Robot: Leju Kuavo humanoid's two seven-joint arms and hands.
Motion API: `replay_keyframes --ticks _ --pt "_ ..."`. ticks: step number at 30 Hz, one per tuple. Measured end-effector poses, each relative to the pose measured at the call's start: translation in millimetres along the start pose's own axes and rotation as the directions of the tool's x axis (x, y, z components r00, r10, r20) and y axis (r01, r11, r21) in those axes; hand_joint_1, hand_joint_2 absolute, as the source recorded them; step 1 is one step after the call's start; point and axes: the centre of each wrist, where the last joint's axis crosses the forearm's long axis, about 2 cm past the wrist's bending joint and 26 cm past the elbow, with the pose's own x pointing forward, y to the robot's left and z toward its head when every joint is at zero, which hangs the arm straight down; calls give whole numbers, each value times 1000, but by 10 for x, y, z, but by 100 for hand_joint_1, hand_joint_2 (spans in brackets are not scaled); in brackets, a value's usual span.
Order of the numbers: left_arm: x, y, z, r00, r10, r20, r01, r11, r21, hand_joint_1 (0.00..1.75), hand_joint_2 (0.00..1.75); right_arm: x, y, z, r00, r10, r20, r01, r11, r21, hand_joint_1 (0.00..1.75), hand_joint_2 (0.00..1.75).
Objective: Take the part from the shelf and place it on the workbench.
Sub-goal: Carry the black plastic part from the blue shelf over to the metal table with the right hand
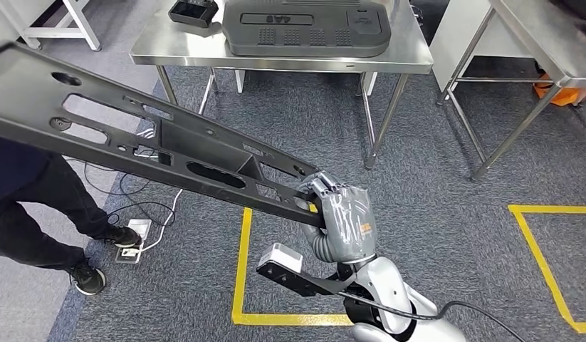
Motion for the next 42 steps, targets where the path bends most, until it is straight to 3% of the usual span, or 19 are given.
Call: replay_keyframes --ticks 16,42 --pt "21 2 -16 1000 1 -2 -1 1000 1 0 175 -13 -13 -5 999 50 11 -49 998 -31 175 175" --pt "39 -4 -27 1000 17 3 -17 1000 6 0 175 -39 -20 -49 1000 -8 8 8 1000 -17 175 175"
